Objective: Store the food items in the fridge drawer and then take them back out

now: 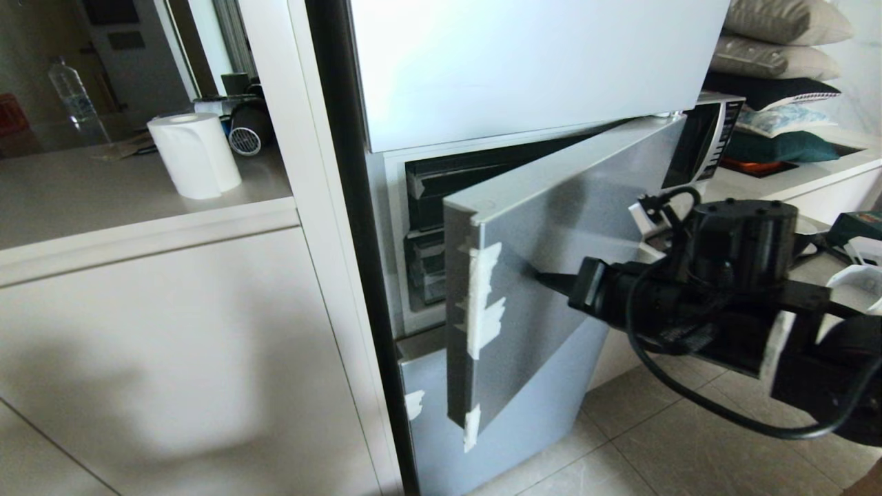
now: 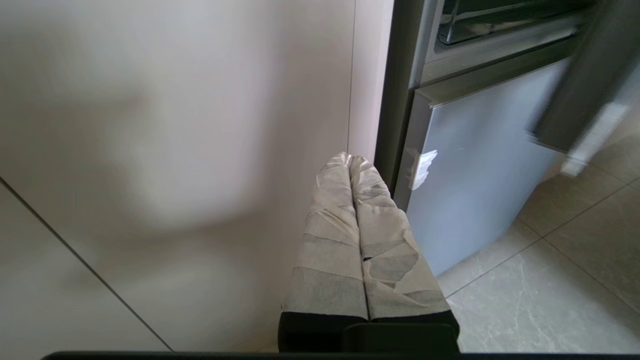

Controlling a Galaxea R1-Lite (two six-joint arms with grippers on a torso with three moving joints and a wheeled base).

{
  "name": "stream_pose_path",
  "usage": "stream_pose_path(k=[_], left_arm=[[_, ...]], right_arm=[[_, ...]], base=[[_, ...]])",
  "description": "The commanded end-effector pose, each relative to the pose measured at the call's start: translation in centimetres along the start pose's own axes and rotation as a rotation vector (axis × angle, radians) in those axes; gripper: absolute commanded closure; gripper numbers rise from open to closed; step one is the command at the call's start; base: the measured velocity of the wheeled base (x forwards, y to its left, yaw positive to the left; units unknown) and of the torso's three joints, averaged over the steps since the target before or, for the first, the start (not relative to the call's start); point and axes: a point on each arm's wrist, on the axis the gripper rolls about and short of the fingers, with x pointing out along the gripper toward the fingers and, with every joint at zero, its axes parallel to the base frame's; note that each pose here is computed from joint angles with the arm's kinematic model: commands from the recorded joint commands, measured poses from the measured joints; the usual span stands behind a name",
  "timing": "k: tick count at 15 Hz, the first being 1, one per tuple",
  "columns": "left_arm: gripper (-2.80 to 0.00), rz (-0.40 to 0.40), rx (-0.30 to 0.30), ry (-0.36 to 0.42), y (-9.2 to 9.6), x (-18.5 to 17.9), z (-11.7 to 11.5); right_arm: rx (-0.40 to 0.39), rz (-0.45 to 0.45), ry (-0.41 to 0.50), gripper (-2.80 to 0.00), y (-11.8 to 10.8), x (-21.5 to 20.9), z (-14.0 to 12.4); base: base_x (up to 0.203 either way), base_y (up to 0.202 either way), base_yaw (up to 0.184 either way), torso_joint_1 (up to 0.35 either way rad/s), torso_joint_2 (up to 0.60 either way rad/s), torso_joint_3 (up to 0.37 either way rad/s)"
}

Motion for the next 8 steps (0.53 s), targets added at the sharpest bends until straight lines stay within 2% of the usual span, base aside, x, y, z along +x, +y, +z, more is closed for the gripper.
stream_pose_path(k=[1, 5, 8], left_arm=[[0.0, 0.0, 0.0, 0.0, 0.0, 0.0, 0.0], [0.0, 0.001, 0.0, 0.001, 0.0, 0.0, 0.0], [0.0, 0.001, 0.0, 0.001, 0.0, 0.0, 0.0]], right_arm=[[-0.021, 0.03, -0.006, 0.0, 1.0, 6.8, -1.8], [-0.027, -0.004, -0.216, 0.0, 3.3, 14.9, -1.7], [-0.024, -0.008, -0.245, 0.0, 4.5, 13.1, -0.7]], base=[[0.0, 0.0, 0.0, 0.0, 0.0, 0.0], [0.0, 0.0, 0.0, 0.0, 0.0, 0.0], [0.0, 0.0, 0.0, 0.0, 0.0, 0.0]])
